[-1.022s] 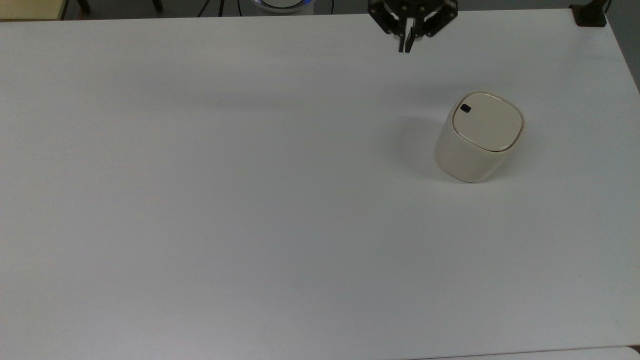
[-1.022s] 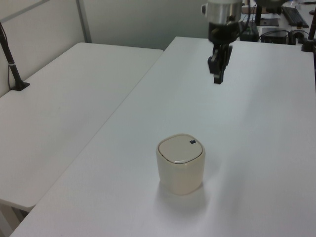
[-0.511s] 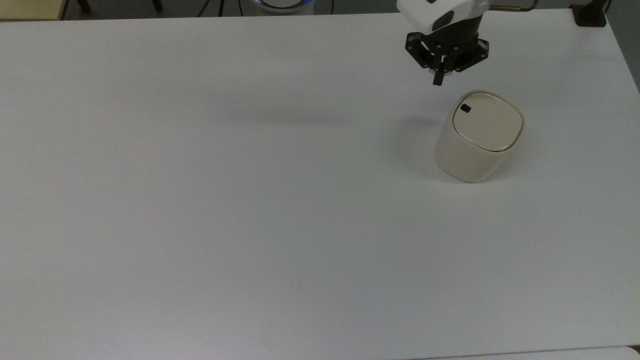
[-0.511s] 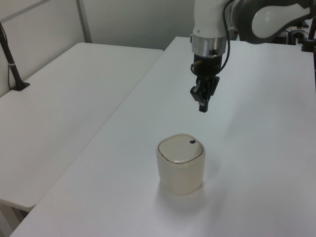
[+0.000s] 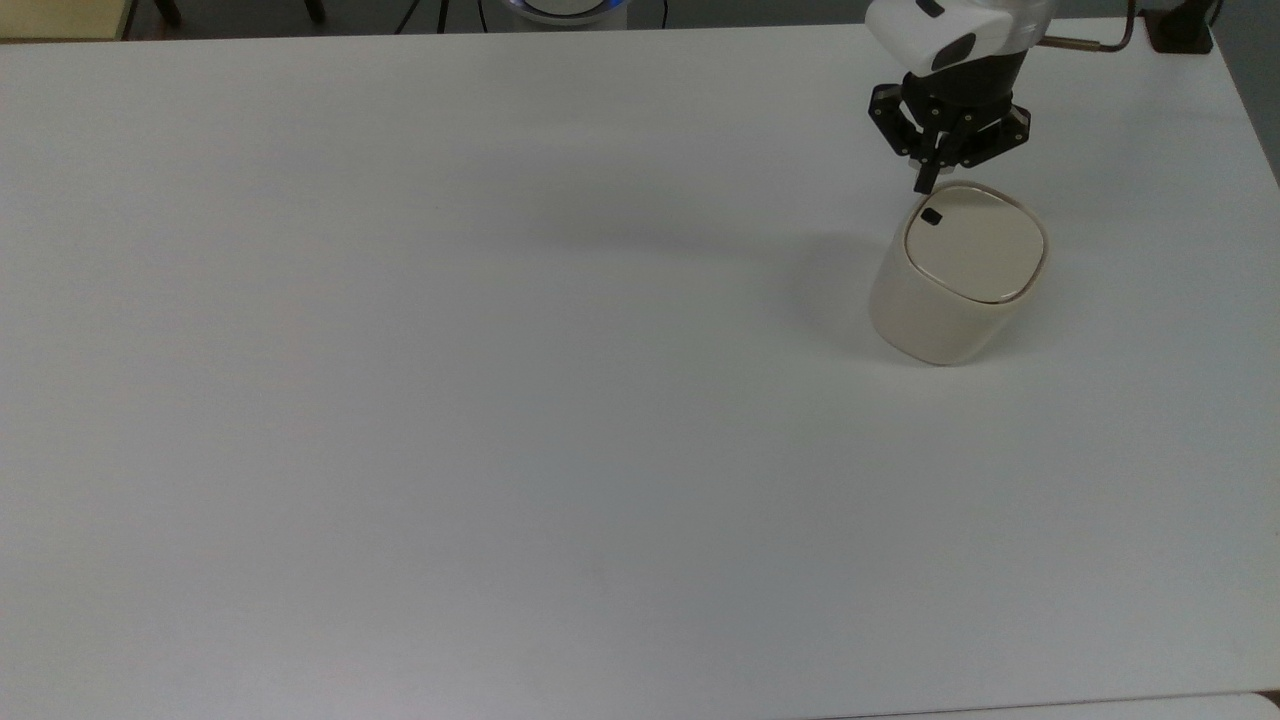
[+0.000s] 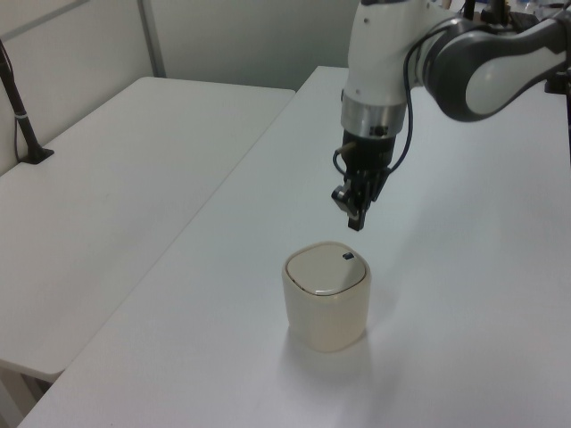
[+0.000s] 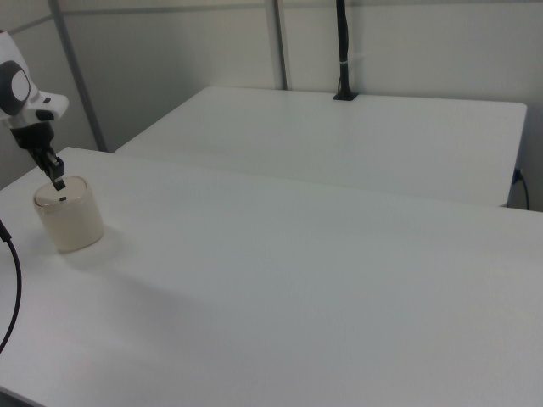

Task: Open the trash bin
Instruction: 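Move the gripper over the cream bin and lower it to the lid edge, then push the lid edge with the gripper to flip the lid open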

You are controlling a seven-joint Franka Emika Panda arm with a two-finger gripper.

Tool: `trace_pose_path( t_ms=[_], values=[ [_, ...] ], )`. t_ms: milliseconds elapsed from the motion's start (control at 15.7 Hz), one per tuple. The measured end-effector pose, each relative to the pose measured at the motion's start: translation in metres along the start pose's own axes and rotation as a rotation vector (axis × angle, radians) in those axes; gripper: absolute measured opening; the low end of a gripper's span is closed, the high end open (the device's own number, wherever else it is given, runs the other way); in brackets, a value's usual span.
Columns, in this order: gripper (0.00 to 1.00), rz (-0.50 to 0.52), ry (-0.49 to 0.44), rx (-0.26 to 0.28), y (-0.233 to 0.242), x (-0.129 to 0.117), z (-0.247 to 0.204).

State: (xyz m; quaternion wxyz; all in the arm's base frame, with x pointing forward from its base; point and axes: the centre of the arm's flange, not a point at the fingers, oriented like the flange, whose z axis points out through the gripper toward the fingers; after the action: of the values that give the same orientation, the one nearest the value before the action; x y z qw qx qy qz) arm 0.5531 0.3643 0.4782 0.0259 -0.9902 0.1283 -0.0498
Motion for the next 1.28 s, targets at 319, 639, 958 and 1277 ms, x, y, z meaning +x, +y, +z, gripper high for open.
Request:
trace_pose_path(
  t_ms=[319,639,958,1277],
  values=[
    [0.01,-0.001,0.020,-0.013,-0.016,-0.004,0.033],
    [0.01,0.013,0.037,-0.011,-0.019,0.000,0.037],
    [0.01,0.008,0.060,-0.001,-0.023,0.001,0.031],
    [0.01,0.055,0.129,0.043,-0.002,0.022,-0.028]
  ],
)
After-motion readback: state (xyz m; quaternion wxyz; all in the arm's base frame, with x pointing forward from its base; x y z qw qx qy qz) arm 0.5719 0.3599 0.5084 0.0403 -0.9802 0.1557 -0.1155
